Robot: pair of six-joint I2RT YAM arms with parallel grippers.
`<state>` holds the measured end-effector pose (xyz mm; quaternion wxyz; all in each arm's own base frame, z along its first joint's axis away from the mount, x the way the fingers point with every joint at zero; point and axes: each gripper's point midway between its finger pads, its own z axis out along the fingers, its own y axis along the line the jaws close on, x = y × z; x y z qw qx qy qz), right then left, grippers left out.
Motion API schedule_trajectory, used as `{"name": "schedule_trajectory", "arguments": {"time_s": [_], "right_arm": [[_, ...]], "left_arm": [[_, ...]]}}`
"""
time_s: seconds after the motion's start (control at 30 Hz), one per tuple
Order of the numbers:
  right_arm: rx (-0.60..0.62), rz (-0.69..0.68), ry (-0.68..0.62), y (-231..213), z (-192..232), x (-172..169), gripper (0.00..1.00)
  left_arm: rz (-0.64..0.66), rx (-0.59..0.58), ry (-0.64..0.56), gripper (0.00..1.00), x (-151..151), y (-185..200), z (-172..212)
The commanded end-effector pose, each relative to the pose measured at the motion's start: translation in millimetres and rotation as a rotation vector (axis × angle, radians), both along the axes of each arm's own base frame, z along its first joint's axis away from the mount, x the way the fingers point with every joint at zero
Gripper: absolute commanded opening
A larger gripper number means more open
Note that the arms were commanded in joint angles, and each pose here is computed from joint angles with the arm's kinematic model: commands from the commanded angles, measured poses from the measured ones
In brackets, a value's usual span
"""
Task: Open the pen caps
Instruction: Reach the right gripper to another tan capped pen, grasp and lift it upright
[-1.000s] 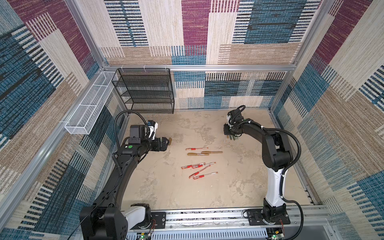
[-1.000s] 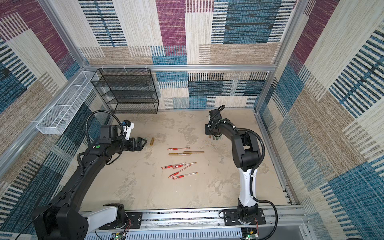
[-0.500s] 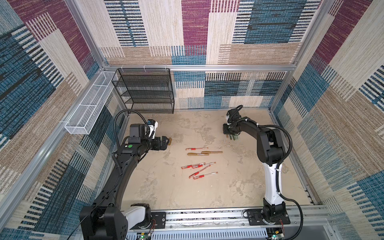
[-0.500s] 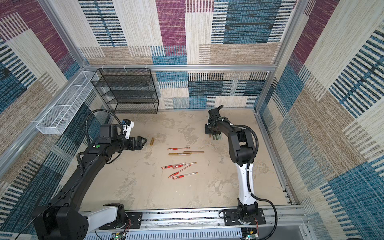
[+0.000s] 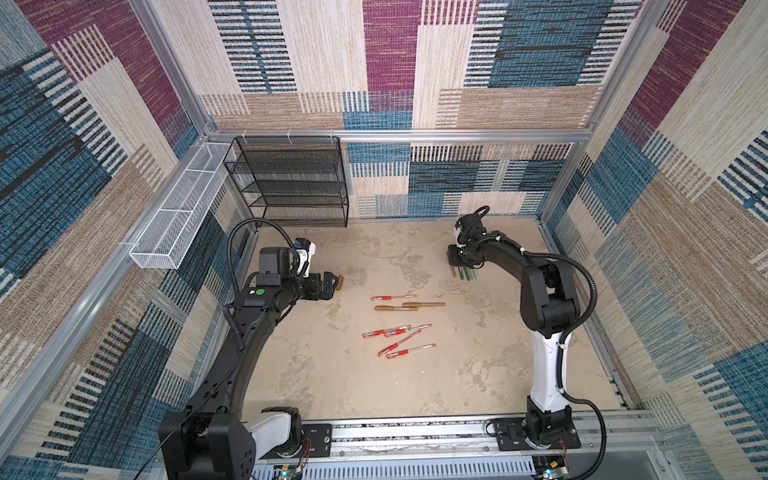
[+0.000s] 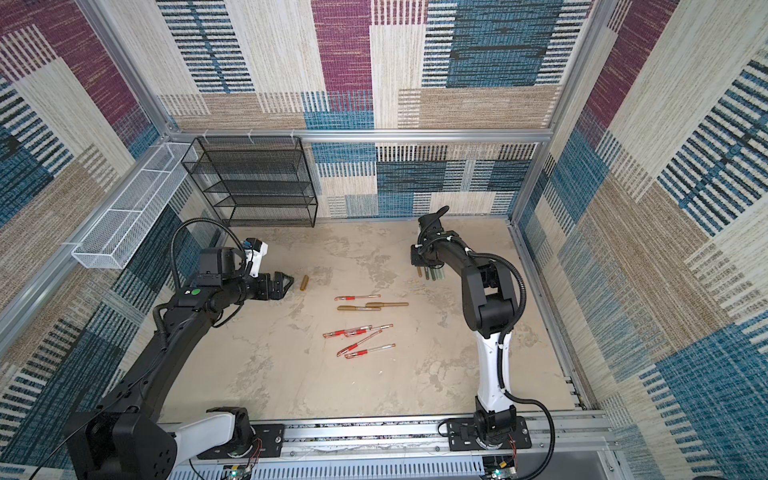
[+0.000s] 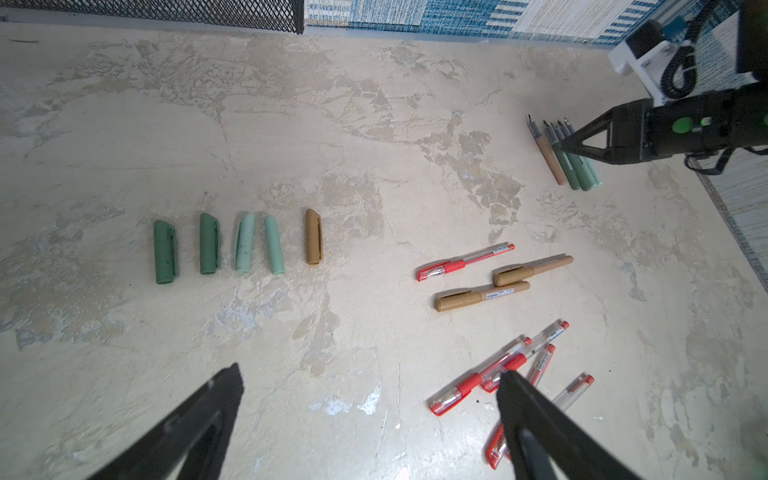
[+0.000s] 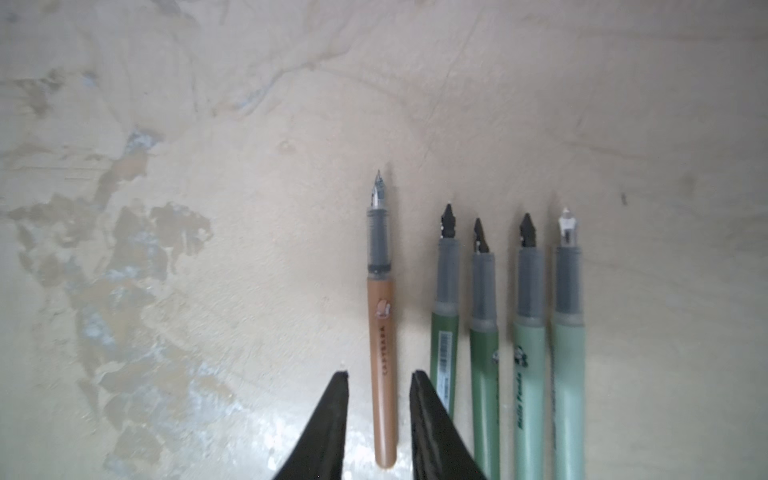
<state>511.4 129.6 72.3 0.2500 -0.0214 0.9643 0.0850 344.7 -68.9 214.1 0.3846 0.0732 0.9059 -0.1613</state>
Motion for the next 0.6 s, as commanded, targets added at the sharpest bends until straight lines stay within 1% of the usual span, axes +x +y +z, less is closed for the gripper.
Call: {"name": "schedule_trajectory", "arguments": {"time_s": [0.0,0.07,0.2,0.37,0.4,0.47,0.57], "right_arm": [[0.045,0.041,-0.037,10.2,25.4,-11.0,0.33],[0.070,0.093,-0.028,16.6,28.3,-27.0,0.39],[0.090,0.277,-0.027,35.2,41.0,-59.9,0.48],[-0.040,0.458,-0.033,44.0,38.7,-95.6,0.54],[-0.059,0.510,-0.031,50.1,34.5,-105.0,0.57],[-0.055,0.623,-0.032,64.4,30.0,-123.5,0.58],[-0.071,0.665,-0.054,70.0,32.1,-127.0,0.58]], "left_arm": [[-0.010,0.004,-0.017,0.99,2.3,-0.4,4.7],[-0.008,0.002,-0.015,0.99,3.0,0.0,4.6],[-0.007,-0.005,-0.013,0.99,4.7,-0.7,4.6],[-0.007,-0.012,-0.010,0.99,5.4,-1.6,4.4],[-0.007,-0.012,-0.011,0.99,5.7,-1.4,4.6],[-0.007,-0.012,-0.010,0.99,6.0,-1.5,5.0],[-0.006,-0.011,-0.011,0.99,6.1,-1.2,6.4]]}}
